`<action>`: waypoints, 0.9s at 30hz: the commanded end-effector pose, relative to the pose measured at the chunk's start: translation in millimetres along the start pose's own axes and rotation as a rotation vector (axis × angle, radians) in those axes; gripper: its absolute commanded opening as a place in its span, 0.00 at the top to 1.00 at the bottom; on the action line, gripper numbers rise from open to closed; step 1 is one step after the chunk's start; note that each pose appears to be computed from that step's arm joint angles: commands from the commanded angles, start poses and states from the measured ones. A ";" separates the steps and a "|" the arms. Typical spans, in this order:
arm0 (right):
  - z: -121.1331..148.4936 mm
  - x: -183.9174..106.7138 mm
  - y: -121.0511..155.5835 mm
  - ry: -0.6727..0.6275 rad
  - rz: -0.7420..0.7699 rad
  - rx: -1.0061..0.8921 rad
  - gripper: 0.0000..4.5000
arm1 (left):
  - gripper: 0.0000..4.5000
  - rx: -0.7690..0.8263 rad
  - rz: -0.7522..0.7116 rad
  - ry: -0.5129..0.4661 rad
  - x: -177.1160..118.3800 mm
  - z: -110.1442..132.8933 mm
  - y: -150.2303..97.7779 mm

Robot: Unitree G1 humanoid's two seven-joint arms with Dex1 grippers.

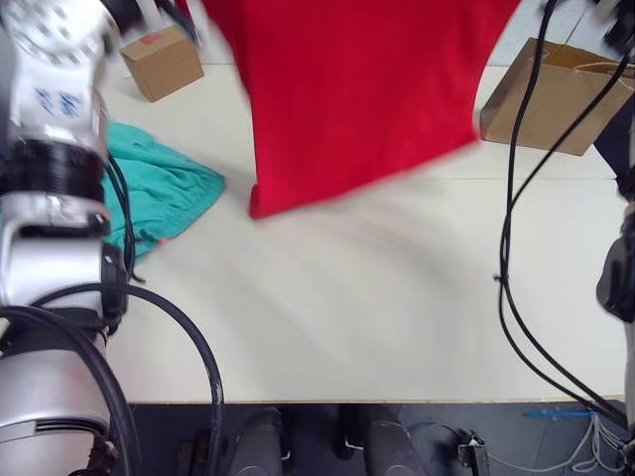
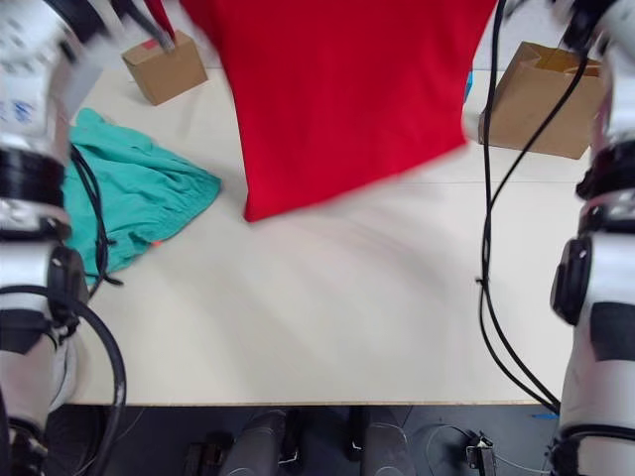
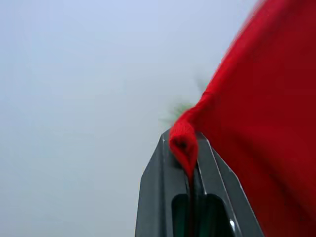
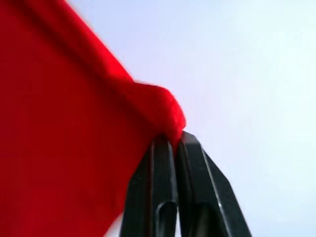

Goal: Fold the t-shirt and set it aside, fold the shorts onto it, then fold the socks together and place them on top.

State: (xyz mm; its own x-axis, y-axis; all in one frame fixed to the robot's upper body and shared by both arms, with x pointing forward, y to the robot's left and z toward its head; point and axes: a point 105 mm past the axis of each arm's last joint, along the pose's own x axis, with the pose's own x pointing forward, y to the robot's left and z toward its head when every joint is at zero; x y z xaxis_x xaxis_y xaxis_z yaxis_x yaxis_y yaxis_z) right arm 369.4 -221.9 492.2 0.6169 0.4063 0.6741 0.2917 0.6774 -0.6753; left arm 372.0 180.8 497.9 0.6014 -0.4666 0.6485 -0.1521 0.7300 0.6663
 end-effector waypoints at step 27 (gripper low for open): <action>-100.9 -305.8 184.4 0.537 0.901 0.412 0.99 | 1.00 -0.433 -1.017 0.643 -316.9 -47.2 -231.7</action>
State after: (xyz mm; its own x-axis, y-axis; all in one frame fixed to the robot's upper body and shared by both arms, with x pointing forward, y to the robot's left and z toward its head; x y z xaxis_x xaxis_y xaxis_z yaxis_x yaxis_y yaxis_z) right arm 309.0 -264.6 114.7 0.6909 0.6471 -0.3222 -0.6753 0.4185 -0.6073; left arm 253.2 176.6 113.7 0.5590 -0.6819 -0.4718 0.8008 0.2964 0.5204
